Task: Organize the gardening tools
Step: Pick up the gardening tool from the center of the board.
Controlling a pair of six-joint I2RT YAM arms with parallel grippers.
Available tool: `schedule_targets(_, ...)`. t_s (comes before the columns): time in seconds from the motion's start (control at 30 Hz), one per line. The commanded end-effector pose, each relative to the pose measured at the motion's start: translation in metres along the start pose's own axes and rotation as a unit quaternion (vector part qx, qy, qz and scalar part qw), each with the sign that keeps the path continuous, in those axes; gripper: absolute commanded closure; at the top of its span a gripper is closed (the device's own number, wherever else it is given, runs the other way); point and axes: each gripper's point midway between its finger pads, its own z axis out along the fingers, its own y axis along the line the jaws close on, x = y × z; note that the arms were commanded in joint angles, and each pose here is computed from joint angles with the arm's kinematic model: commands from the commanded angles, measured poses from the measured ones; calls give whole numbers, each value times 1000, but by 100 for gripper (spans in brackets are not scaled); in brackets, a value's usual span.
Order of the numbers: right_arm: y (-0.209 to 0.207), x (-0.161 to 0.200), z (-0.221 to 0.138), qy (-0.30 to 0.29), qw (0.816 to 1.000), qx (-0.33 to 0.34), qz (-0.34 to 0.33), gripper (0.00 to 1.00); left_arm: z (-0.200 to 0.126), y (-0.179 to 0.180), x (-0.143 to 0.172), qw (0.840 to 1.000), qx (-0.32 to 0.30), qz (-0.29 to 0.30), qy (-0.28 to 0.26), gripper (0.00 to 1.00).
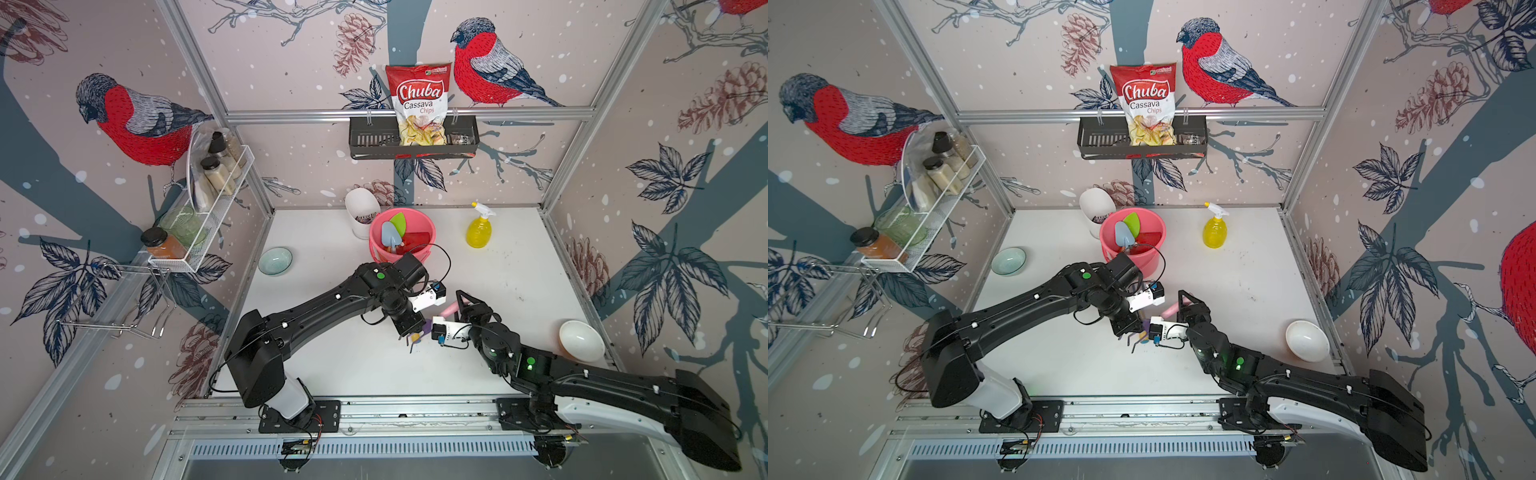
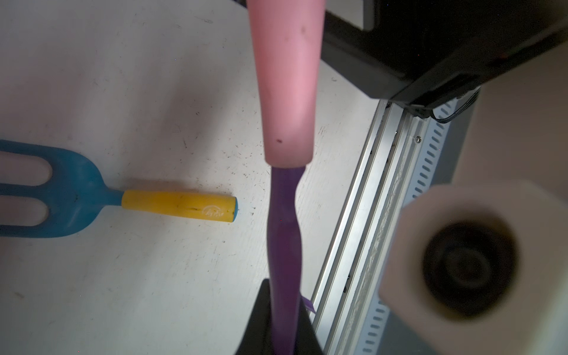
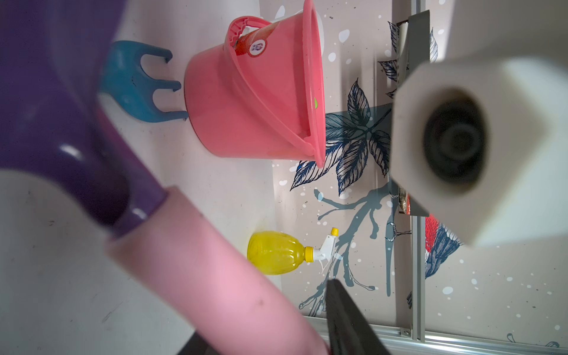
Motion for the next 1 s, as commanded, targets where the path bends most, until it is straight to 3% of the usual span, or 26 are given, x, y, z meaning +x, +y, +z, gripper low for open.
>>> schedule_targets(0.0, -1, -2, 1, -7, 1000, 3, 11, 61, -5, -9, -7, 999, 13, 25, -15, 100)
schedule_targets(0.53, 0, 0, 2, -3, 1000, 3, 4, 96, -9, -4, -13, 999, -5, 31, -18, 100)
schedule_targets(0.67, 0, 1, 3, 1, 1000, 1, 7, 100, -18, 2, -19, 999, -32, 30, -31, 69)
schedule_targets(0.8, 3, 4, 3, 9, 1000, -4, 19, 100, -42, 5, -35, 994, -66, 35, -80, 46)
schedule_targets(0.97, 1, 7, 3, 21, 999, -4, 50, 100, -85, 15, -53, 980, -93, 23, -172, 31)
